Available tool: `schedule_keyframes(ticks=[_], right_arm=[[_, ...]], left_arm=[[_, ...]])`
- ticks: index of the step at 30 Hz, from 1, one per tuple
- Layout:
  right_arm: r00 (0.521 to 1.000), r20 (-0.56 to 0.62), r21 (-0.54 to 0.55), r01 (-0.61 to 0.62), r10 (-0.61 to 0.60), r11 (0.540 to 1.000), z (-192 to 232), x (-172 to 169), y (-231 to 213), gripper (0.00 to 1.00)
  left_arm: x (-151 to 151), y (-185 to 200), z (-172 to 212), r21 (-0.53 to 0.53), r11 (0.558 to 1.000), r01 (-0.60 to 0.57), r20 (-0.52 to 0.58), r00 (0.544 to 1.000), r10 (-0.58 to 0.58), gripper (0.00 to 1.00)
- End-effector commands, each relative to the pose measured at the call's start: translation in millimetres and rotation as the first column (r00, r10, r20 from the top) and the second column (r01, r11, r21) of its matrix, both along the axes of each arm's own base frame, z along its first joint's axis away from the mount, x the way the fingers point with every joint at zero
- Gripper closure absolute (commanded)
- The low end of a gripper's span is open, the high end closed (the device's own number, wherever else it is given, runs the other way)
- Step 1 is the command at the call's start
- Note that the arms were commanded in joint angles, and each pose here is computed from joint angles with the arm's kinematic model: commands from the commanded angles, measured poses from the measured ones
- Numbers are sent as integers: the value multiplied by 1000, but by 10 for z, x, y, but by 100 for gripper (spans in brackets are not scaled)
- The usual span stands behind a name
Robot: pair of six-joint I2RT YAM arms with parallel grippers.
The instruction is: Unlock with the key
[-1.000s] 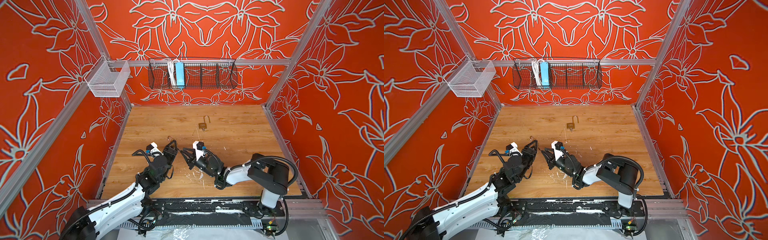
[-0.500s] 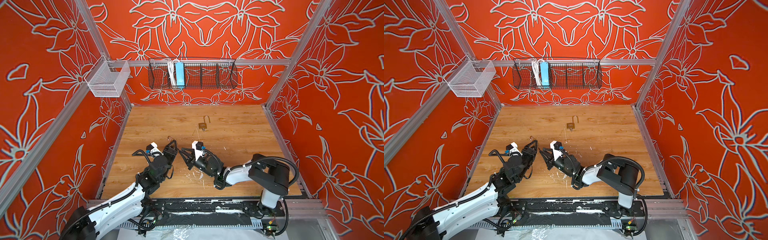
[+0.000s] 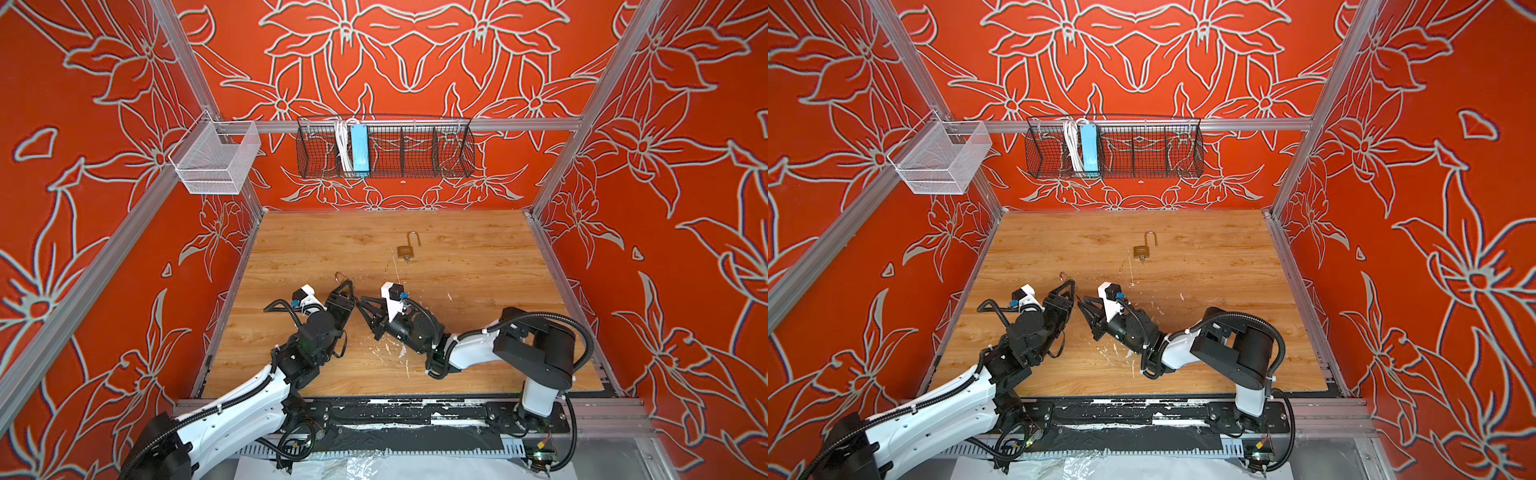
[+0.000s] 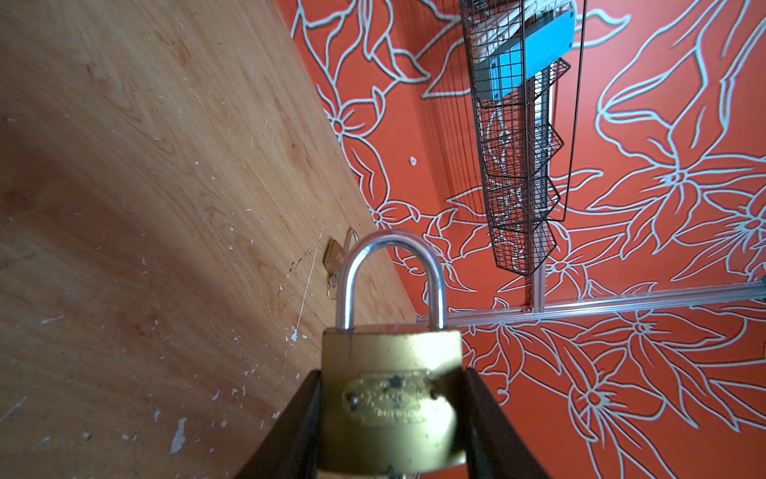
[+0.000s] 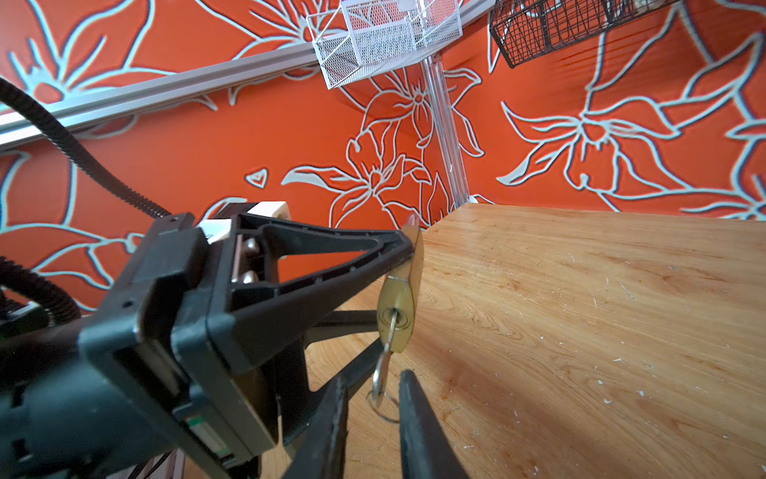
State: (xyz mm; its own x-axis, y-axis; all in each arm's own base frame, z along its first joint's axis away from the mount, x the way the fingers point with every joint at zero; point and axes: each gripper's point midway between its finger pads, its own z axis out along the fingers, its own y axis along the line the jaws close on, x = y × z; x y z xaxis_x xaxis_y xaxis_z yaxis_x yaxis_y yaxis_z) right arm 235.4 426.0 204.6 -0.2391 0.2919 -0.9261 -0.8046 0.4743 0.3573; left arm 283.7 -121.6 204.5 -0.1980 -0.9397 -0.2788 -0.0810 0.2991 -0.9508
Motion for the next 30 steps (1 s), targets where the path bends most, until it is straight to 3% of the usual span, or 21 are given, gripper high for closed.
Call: schedule_keyframes(ticks=[1,12,24,30], right_arm=[[1000,-13,23,-5,6,1000,20,6,63,78],[1000,-4,33,-4,4,999,108,32,80,99],[999,24,49,-40,39,998,321,25,118,100],[999,39,65,-37,35,997,436,32,76,100]], left_arm=[[8,39,166,-40,999,-26,58,998,28,100],[15,12,161,-24,1000,-14,57,998,15,100],[45,-29,114,6,1000,-3,53,999,3,100],[61,-105,135,77,996,35,78,996,-41,100]])
